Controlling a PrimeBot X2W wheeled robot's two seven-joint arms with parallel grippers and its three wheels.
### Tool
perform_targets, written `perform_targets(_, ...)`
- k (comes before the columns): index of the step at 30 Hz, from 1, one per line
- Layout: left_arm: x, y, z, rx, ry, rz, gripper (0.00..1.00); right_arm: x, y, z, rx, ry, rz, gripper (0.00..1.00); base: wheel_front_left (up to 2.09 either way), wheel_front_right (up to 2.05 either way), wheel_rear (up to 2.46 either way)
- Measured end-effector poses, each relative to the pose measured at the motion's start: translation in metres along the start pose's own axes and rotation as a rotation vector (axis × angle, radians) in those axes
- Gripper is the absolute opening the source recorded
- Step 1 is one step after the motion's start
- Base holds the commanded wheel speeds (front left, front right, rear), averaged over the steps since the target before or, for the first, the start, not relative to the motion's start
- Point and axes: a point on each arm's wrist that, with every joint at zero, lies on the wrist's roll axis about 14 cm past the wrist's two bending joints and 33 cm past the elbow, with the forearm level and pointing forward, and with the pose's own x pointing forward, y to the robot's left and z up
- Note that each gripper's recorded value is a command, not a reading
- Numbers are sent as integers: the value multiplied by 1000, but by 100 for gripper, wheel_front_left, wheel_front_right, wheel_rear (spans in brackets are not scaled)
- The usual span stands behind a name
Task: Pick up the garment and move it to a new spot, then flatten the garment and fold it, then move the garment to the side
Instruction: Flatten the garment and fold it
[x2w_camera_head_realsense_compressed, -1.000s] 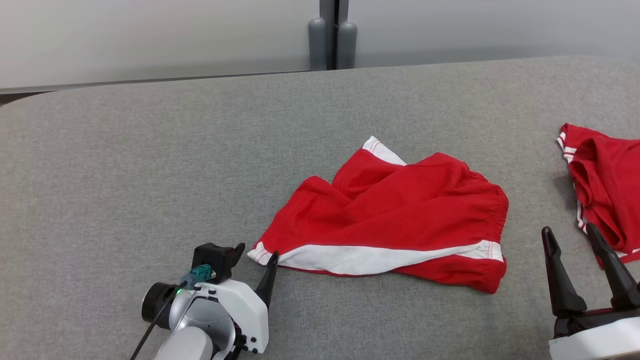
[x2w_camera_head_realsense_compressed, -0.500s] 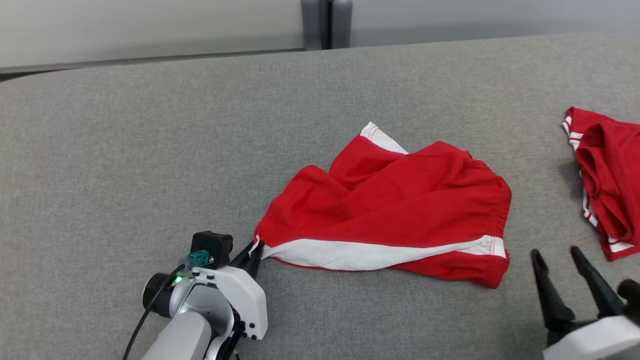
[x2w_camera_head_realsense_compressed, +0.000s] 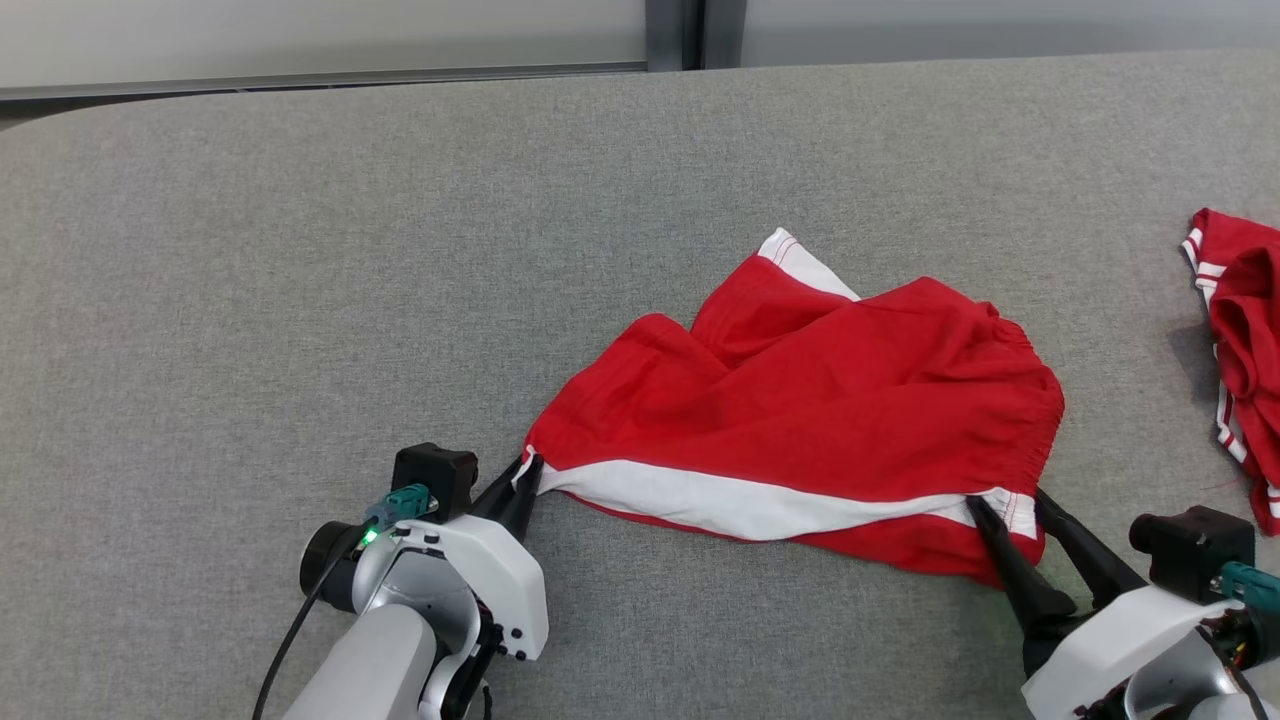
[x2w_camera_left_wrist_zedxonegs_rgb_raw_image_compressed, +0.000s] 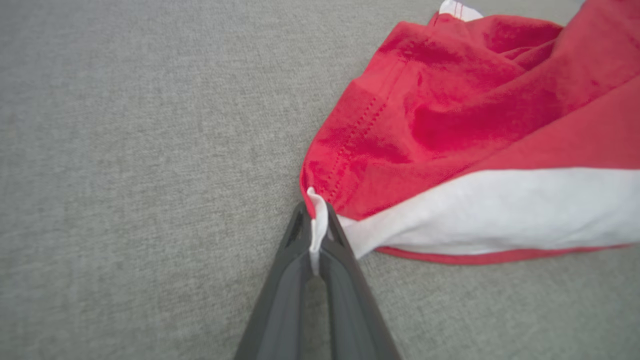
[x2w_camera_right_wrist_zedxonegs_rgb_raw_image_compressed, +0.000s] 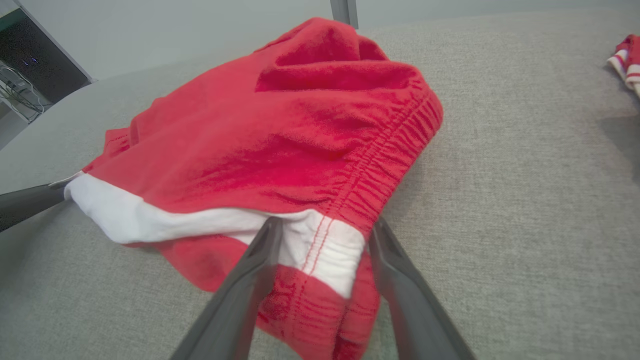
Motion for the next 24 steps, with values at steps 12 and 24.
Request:
perform_targets(12, -6, 1, 64, 14, -267, 7, 0, -10, 4, 63, -129, -210, 26, 0, 0, 0, 0)
perform_targets(24, -125, -51, 267, 183, -969, -95, 0, -72, 25, 213, -322, -640, 9, 0, 0, 0, 0)
